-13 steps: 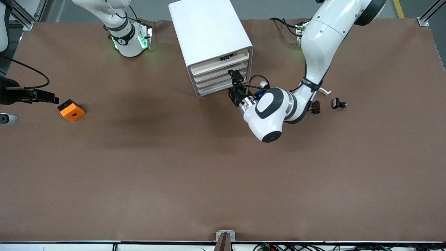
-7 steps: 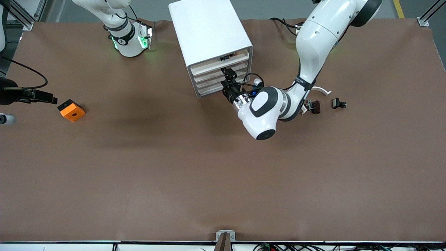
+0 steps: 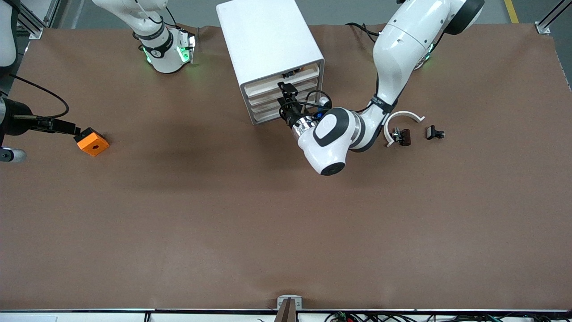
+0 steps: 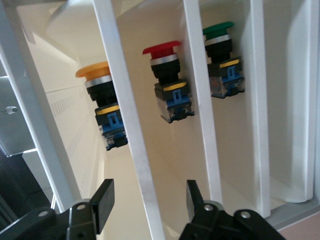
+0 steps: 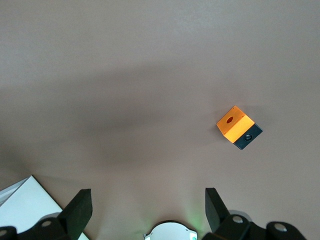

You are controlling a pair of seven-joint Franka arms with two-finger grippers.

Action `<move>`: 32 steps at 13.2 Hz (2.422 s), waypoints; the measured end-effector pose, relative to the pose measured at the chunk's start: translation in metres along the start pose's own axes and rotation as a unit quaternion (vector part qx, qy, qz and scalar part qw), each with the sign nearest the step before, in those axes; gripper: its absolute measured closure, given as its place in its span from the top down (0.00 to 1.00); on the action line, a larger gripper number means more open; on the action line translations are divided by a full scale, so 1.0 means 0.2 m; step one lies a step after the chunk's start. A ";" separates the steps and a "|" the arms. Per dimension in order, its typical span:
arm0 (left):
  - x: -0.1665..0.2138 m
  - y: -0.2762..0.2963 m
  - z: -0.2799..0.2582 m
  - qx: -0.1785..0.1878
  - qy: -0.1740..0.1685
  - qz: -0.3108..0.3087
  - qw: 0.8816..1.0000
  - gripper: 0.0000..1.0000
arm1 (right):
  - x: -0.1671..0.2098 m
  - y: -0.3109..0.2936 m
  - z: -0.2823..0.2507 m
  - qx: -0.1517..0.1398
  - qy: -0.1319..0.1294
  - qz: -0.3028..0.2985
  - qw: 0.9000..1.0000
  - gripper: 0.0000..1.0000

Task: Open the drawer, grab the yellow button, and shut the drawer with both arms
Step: 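Pull the drawer open with the left gripper while the right gripper approaches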

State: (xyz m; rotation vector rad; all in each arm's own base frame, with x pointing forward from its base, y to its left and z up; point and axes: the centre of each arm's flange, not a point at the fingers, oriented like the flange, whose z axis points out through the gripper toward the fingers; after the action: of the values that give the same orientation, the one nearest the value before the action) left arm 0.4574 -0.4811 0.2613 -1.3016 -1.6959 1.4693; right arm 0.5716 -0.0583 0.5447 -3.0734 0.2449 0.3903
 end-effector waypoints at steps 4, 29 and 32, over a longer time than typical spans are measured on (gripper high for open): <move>-0.01 0.01 0.04 0.008 0.000 -0.002 1.000 0.50 | 0.00 -0.04 0.00 -0.002 0.000 0.002 1.000 1.00; 0.07 0.10 -0.23 -0.017 -0.038 -0.085 0.996 0.14 | -0.55 -1.54 -0.02 -0.020 0.046 0.311 0.949 1.00; 0.08 0.11 -0.31 -0.028 -0.054 -0.082 0.995 0.14 | -0.65 -1.68 0.00 -0.014 0.036 0.344 0.938 1.00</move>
State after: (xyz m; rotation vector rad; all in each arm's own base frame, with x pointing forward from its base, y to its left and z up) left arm 0.5122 -0.4410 0.2542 -1.0991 -1.8792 1.4265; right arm 0.5003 0.2931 0.5814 -2.9258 1.3359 0.2893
